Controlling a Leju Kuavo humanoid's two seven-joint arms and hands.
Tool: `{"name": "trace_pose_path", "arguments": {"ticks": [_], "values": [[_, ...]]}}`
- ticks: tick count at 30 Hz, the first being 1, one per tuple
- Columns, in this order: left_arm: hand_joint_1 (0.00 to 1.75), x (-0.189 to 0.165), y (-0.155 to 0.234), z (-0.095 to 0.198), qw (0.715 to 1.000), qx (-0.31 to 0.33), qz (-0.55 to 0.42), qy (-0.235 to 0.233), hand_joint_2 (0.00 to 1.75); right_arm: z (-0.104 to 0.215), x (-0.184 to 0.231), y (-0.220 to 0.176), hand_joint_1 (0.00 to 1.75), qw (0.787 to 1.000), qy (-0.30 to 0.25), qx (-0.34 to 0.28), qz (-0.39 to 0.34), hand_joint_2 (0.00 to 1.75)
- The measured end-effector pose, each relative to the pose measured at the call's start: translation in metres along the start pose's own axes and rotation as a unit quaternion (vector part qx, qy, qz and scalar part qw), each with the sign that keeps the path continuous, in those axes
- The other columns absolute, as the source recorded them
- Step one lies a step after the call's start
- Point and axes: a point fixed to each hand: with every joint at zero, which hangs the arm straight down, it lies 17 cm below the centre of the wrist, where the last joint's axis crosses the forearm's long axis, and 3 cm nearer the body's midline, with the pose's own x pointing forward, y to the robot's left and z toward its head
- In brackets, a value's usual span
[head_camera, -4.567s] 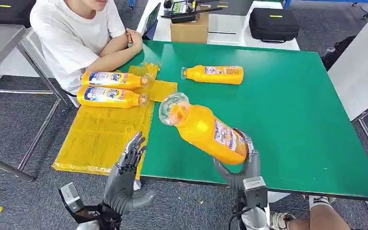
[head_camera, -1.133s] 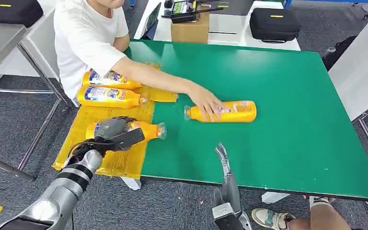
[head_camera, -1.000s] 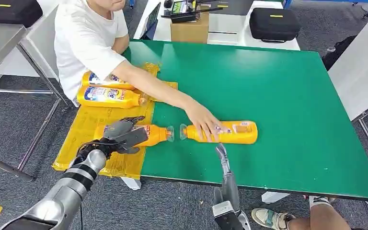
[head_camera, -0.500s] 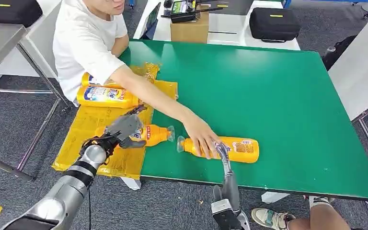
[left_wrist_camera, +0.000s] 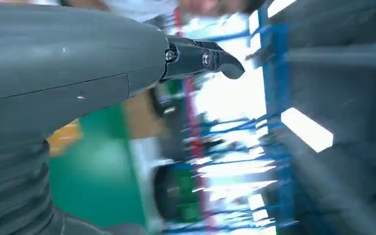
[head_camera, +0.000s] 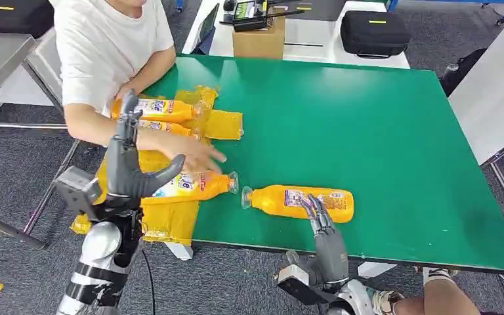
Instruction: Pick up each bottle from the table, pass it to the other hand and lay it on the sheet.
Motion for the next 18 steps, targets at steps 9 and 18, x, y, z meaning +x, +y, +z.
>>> {"name": "trace_pose_path", "arguments": {"ticks": [9,18], "values": [[0.00,0.052,0.034,0.008,0.990,0.118,-0.036,-0.071,1.75,-0.023,-0.083,-0.026,0.00,0.993,0.045,0.035,0.108,1.75],[0.00,0.035,0.028,0.012,0.992,0.122,-0.014,-0.030,1.75,-0.038,-0.142,-0.034,0.00,0.983,0.098,0.063,0.145,1.75]]}}
